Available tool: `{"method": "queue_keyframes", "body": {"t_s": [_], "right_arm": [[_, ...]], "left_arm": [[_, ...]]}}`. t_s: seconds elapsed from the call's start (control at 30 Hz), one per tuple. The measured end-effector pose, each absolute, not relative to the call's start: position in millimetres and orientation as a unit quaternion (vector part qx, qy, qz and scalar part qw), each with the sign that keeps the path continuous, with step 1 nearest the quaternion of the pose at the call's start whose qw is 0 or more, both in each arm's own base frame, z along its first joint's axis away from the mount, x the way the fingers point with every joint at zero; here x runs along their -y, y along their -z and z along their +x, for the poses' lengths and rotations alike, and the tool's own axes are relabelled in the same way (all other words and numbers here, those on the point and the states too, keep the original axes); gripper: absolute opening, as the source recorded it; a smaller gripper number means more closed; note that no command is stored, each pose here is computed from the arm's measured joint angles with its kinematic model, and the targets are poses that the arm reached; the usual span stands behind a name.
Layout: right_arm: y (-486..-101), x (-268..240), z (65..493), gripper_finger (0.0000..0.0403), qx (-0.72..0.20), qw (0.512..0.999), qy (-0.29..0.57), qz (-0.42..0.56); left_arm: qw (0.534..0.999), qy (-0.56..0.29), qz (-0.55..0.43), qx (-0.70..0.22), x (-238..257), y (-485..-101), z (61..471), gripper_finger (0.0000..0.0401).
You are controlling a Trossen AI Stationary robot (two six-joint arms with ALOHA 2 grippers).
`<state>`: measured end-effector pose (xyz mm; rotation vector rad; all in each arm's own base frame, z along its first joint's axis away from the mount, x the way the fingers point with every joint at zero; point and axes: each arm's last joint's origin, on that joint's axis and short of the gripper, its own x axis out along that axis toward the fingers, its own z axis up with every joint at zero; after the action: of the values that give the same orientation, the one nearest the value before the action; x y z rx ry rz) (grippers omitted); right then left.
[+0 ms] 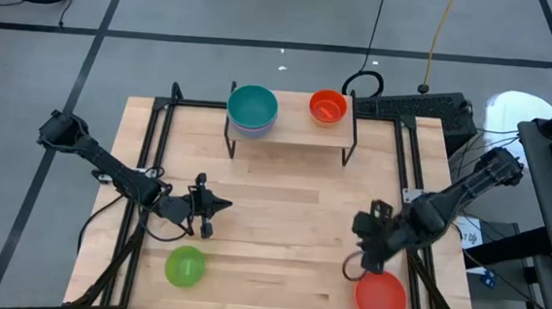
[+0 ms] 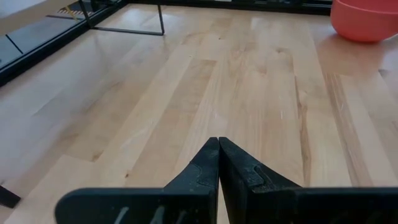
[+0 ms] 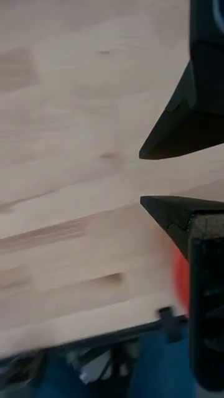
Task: Place and stack bowls onto a shelf
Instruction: Stack the orange bowl on top of the green bowl on the shelf
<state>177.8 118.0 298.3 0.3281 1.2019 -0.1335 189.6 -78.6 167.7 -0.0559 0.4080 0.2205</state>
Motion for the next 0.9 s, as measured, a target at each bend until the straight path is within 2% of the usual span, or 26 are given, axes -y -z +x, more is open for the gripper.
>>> {"method": "queue_keyframes", "body": {"t_s": [0.2, 0.4, 0.57, 0.73, 0.9], "right_arm": [[-284, -134, 165, 0.01, -0.634, 0.755, 0.086, 0.145], [-264, -147, 165, 0.0107, -0.642, 0.754, 0.07, 0.122], [-237, -156, 164, 0.0137, -0.623, 0.769, 0.038, 0.138], [-213, -159, 155, 0.0161, -0.644, 0.751, 0.019, 0.145], [-205, -162, 146, 0.0164, -0.673, 0.726, -0.002, 0.14]], "left_arm": [[0.973, -0.11, -0.032, -0.202, 79, -168, 190, 0.001], [0.973, -0.111, -0.036, -0.201, 79, -168, 190, 0.001], [0.973, -0.111, -0.035, -0.201, 79, -168, 190, 0.001], [0.973, -0.111, -0.035, -0.201, 79, -168, 190, 0.001], [0.973, -0.111, -0.037, -0.201, 79, -168, 190, 0.001]]}}
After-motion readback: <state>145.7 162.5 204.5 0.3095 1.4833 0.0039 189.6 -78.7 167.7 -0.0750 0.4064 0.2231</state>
